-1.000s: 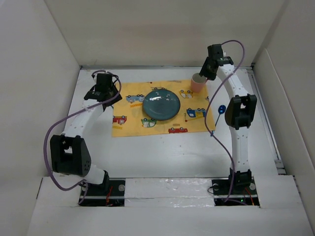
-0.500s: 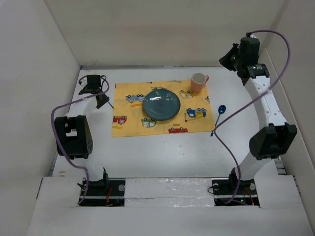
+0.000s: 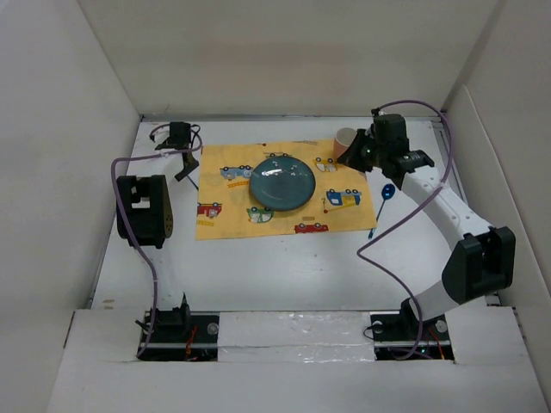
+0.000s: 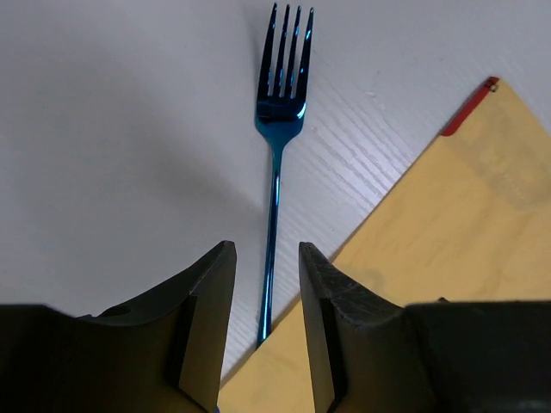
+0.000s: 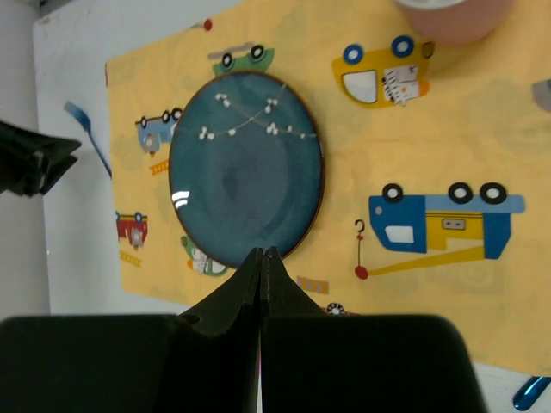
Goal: Set the dinner table for one person
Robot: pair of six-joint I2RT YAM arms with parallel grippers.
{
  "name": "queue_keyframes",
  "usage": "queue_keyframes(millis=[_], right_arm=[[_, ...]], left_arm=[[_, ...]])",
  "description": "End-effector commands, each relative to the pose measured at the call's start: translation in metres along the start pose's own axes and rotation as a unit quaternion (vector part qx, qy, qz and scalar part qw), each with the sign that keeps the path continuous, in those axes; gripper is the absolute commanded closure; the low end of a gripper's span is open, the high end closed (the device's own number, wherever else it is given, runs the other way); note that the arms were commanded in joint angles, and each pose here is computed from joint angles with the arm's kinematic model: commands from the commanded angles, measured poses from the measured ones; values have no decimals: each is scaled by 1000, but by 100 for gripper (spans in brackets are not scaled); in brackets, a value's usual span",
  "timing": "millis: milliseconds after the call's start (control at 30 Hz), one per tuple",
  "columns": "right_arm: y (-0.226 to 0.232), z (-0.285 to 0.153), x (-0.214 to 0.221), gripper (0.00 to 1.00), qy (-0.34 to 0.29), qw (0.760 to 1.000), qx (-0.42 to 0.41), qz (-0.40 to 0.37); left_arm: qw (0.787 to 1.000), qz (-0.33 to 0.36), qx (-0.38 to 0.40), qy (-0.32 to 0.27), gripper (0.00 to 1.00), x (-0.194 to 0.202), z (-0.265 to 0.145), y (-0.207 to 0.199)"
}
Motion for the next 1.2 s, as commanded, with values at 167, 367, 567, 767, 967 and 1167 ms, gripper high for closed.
queue_keyframes(millis=[167, 367, 567, 767, 967, 1167], right_arm=[[29, -27, -10, 100, -28, 998, -42, -31], [56, -26, 8, 100, -7, 996, -72, -47], [63, -26, -2, 100, -20, 997, -67, -43], [55, -37, -29, 100, -51, 997, -52, -38], [44, -57, -55, 100, -82, 995, -53, -33], [52, -54, -44, 100, -66, 994, -81, -27]], left_arm=[[999, 9, -45, -3, 67, 5, 32, 3], [999, 17, -47, 10, 67, 9, 45, -3], [997, 34, -60, 19, 75, 13, 49, 2], [992, 76, -102, 24, 91, 17, 50, 21], [986, 115, -114, 27, 100, 22, 45, 39], [988, 109, -104, -30, 100, -38, 13, 39]])
Point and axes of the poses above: each gripper's point midway between its finger pads, its own z axis out along the fingers, its own y axis along the line the jaws close on, x = y × z, the point moved 2 cm from there along -z, back along the fingers, and after that the axes turned 9 degrees about -z, right-handed, at the moved point
